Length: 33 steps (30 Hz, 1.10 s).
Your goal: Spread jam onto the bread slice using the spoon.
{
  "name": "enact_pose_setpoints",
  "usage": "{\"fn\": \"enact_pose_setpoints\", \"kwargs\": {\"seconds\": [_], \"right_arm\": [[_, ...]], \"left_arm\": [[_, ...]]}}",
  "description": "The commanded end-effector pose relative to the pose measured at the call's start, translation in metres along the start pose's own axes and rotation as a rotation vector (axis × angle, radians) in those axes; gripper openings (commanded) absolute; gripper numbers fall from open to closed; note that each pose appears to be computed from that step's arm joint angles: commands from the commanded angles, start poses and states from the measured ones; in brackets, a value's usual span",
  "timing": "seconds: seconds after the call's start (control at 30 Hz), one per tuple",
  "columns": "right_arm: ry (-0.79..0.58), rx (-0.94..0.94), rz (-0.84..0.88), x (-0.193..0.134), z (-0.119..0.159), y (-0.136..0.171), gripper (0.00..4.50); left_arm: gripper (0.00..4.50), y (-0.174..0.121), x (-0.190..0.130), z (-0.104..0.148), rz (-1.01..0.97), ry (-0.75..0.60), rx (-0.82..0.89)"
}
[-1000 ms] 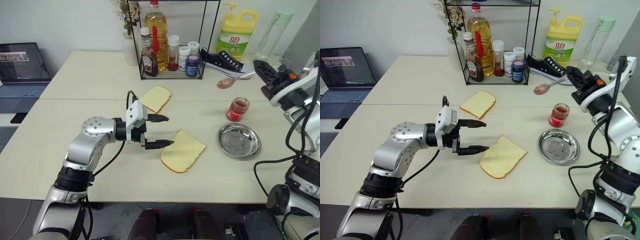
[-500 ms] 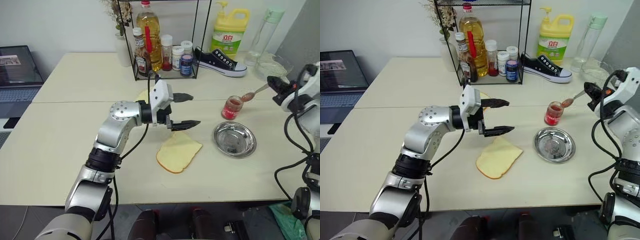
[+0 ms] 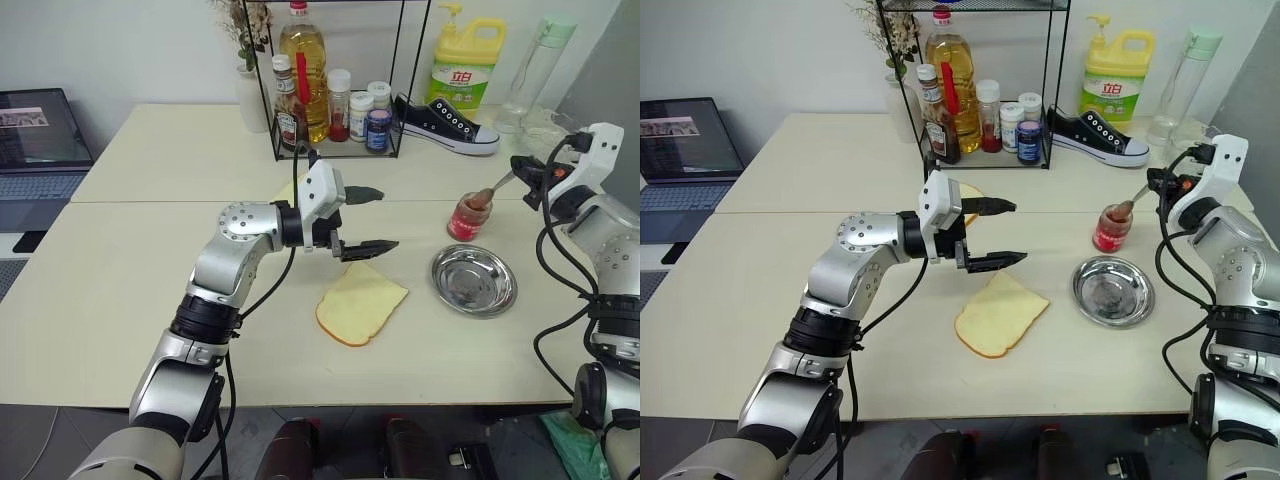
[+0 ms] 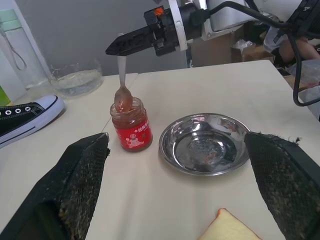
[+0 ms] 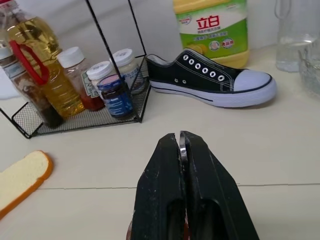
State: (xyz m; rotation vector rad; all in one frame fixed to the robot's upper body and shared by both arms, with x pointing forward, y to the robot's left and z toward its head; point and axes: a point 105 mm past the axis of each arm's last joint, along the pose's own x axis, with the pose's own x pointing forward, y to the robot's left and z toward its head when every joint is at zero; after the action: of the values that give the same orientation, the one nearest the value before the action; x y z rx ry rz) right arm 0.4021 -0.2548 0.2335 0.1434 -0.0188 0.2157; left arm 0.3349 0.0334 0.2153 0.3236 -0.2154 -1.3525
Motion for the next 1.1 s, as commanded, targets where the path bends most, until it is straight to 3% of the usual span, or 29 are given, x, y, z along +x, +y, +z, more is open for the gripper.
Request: {"fn": "enact_pose_setpoints", "kwargs": {"seconds": [0.03, 0.23, 0.53, 0.97, 1.1], "right_arm": [[-0.034, -0.151, 0.049, 0.001, 0.014, 0.014, 0.05], [-0.010, -0.172, 0.072, 0.004, 0.004, 0.018, 0.05], [-0.053, 0.140, -0.011, 0.002, 0.012, -0.001, 0.05], [-0.083, 0.564, -0.132, -0.011, 0.001, -0.031, 0.05], [-0.094, 0.616, -0.147, -0.014, 0.001, -0.036, 0.05]], "left_arm": [[4.50, 0.001, -0.003, 0.014, 0.011, -0.029, 0.043], [4.50, 0.001, -0.005, 0.014, 0.018, -0.027, 0.042], [4.50, 0.001, -0.006, 0.014, 0.022, -0.024, 0.040], [4.50, 0.003, -0.005, 0.015, 0.019, -0.027, 0.045], [4.50, 0.004, -0.005, 0.015, 0.017, -0.028, 0.045]]}}
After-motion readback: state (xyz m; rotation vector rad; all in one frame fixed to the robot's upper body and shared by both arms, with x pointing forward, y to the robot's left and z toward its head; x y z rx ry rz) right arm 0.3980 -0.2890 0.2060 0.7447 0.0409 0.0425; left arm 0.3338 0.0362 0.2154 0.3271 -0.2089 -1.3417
